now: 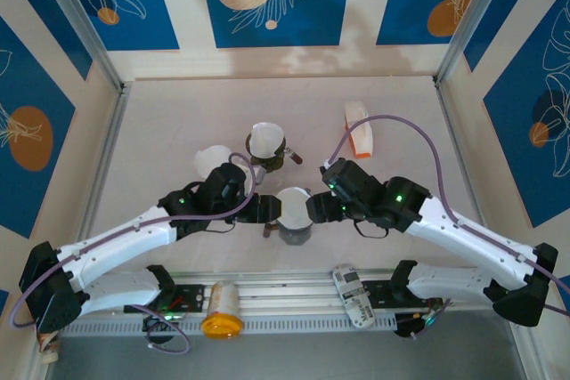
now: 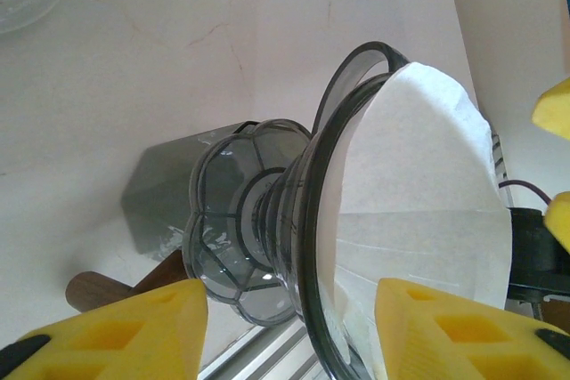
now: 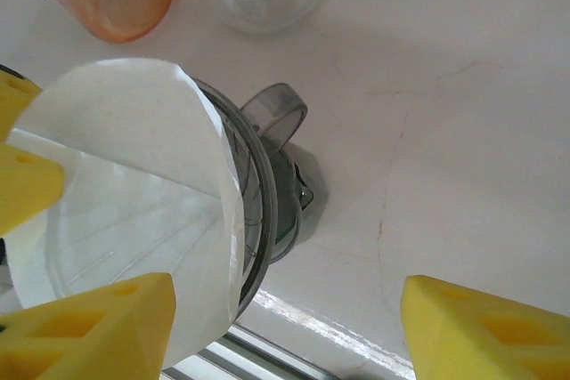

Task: Place the coffee filter in the dripper

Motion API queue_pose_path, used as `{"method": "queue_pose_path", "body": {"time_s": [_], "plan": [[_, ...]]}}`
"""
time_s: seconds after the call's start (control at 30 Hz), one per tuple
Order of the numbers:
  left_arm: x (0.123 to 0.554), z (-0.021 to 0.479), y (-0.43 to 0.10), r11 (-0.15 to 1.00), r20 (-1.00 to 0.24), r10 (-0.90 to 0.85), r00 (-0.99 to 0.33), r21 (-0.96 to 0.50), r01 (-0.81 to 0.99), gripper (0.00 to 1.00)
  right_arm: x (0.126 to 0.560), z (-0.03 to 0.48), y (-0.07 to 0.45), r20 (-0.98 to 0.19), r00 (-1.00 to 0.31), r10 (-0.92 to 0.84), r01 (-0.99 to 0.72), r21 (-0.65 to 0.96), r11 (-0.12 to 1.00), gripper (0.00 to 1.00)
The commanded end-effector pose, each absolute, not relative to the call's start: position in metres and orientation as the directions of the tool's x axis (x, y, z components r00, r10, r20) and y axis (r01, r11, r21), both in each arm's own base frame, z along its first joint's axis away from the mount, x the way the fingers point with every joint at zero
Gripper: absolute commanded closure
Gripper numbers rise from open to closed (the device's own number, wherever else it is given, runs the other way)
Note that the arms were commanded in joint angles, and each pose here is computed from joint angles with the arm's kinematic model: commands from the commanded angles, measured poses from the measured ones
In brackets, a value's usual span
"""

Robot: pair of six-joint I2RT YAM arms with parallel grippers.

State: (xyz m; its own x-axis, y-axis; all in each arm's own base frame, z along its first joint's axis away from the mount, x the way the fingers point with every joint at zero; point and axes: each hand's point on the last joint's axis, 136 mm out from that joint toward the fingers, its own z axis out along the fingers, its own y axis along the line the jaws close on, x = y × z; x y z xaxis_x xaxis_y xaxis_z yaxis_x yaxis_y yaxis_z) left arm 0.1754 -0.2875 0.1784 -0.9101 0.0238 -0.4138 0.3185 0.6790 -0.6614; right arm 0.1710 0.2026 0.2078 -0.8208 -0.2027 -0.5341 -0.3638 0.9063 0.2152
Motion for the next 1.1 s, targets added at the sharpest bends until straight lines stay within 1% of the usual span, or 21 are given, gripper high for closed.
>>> {"method": "queue_pose_path", "body": {"time_s": [0.0, 0.23, 0.3, 0.4, 0.57, 0.67, 0.73, 0.9, 0.97, 1.07], "plan": [[0.175, 0.190, -0.286, 0.670, -0.442, 0.013, -0.897, -0.662, 0.336, 0.42, 0.173, 0.219, 0.198, -0.563, -0.806, -0.182, -0.352, 0.209, 0.913, 0.32], [0.180, 0.218, -0.282, 0.659, -0.501, -0.014, -0.865, -0.656, 0.369, 0.23, 0.177, 0.232, 0.192, -0.603, -0.784, -0.148, -0.338, 0.213, 0.917, 0.31], [0.182, 0.223, -0.279, 0.670, -0.514, -0.019, -0.858, -0.644, 0.371, 0.18, 0.178, 0.236, 0.192, -0.615, -0.777, -0.136, -0.333, 0.217, 0.918, 0.31], [0.186, 0.230, -0.270, 0.699, -0.543, -0.029, -0.840, -0.611, 0.371, 0.12, 0.181, 0.241, 0.189, -0.637, -0.762, -0.118, -0.325, 0.219, 0.920, 0.31], [0.209, 0.264, -0.227, 0.776, -0.655, -0.130, -0.744, -0.535, 0.334, 0.05, 0.183, 0.245, 0.185, -0.666, -0.741, -0.088, -0.317, 0.231, 0.920, 0.31], [0.224, 0.281, -0.190, 0.804, -0.684, -0.237, -0.689, -0.537, 0.256, 0.05, 0.182, 0.246, 0.181, -0.674, -0.735, -0.073, -0.311, 0.239, 0.920, 0.32], [0.233, 0.288, -0.165, 0.820, -0.694, -0.299, -0.655, -0.538, 0.197, 0.09, 0.181, 0.246, 0.179, -0.678, -0.732, -0.066, -0.310, 0.246, 0.919, 0.32], [0.244, 0.296, -0.096, 0.858, -0.725, -0.432, -0.537, -0.514, 0.004, 0.37, 0.178, 0.246, 0.176, -0.682, -0.729, -0.056, -0.311, 0.258, 0.915, 0.32], [0.250, 0.290, -0.079, 0.846, -0.711, -0.480, -0.513, -0.530, -0.056, 0.45, 0.177, 0.246, 0.176, -0.686, -0.726, -0.054, -0.319, 0.265, 0.910, 0.32], [0.262, 0.272, -0.059, 0.800, -0.652, -0.565, -0.505, -0.583, -0.142, 0.56, 0.176, 0.248, 0.175, -0.692, -0.720, -0.052, -0.325, 0.270, 0.907, 0.32]]}}
